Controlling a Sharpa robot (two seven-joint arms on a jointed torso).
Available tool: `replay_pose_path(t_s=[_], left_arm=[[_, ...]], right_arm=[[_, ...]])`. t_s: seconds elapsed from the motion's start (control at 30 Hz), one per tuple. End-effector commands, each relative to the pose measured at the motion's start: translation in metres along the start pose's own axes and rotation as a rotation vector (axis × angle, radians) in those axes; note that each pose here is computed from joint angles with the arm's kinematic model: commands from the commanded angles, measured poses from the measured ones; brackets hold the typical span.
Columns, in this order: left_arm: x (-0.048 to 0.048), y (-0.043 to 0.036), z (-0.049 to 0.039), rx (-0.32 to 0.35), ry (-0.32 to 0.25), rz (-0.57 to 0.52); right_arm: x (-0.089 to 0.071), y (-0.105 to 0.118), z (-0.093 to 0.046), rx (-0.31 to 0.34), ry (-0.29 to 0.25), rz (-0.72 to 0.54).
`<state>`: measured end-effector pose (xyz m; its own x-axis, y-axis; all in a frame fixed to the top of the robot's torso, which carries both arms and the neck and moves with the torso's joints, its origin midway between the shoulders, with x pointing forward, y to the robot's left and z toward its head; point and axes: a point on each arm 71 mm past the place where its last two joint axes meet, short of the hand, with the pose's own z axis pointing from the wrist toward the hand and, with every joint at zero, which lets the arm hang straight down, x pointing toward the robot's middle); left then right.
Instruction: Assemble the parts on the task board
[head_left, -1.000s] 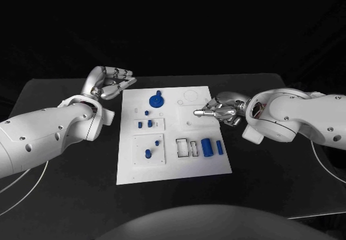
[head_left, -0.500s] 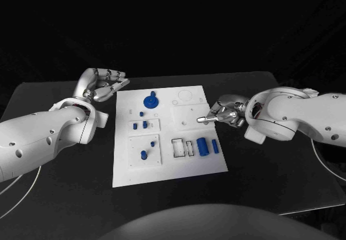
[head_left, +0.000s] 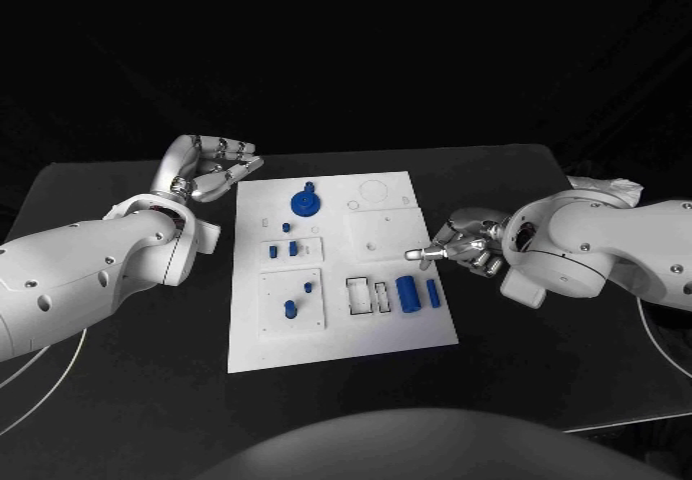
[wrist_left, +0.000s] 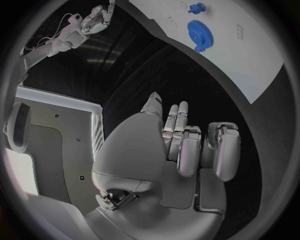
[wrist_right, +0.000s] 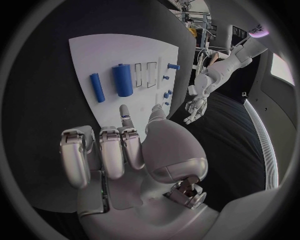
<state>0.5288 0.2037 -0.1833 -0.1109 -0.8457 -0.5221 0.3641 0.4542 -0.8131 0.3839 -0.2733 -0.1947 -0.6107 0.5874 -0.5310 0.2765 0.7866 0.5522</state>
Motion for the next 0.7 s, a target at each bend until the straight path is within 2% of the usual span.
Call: replay_pose_path(t_s=[0.03, 0.37, 0.7], left_arm=[[0.0017, -0.0018, 0.0004, 0.014, 0.012, -0.004], [-0.0018, 0.0013, -0.0011, 0.009, 0.008, 0.0], [-0.0041, 0.003, -0.0021, 0.006, 0.004, 0.003]], right_arm=[[0.01, -0.001, 0.001, 0.034, 0.045, -0.029], [0.023, 0.001, 0.009, 0.044, 0.077, -0.065], [0.029, 0.007, 0.015, 0.054, 0.067, -0.141]])
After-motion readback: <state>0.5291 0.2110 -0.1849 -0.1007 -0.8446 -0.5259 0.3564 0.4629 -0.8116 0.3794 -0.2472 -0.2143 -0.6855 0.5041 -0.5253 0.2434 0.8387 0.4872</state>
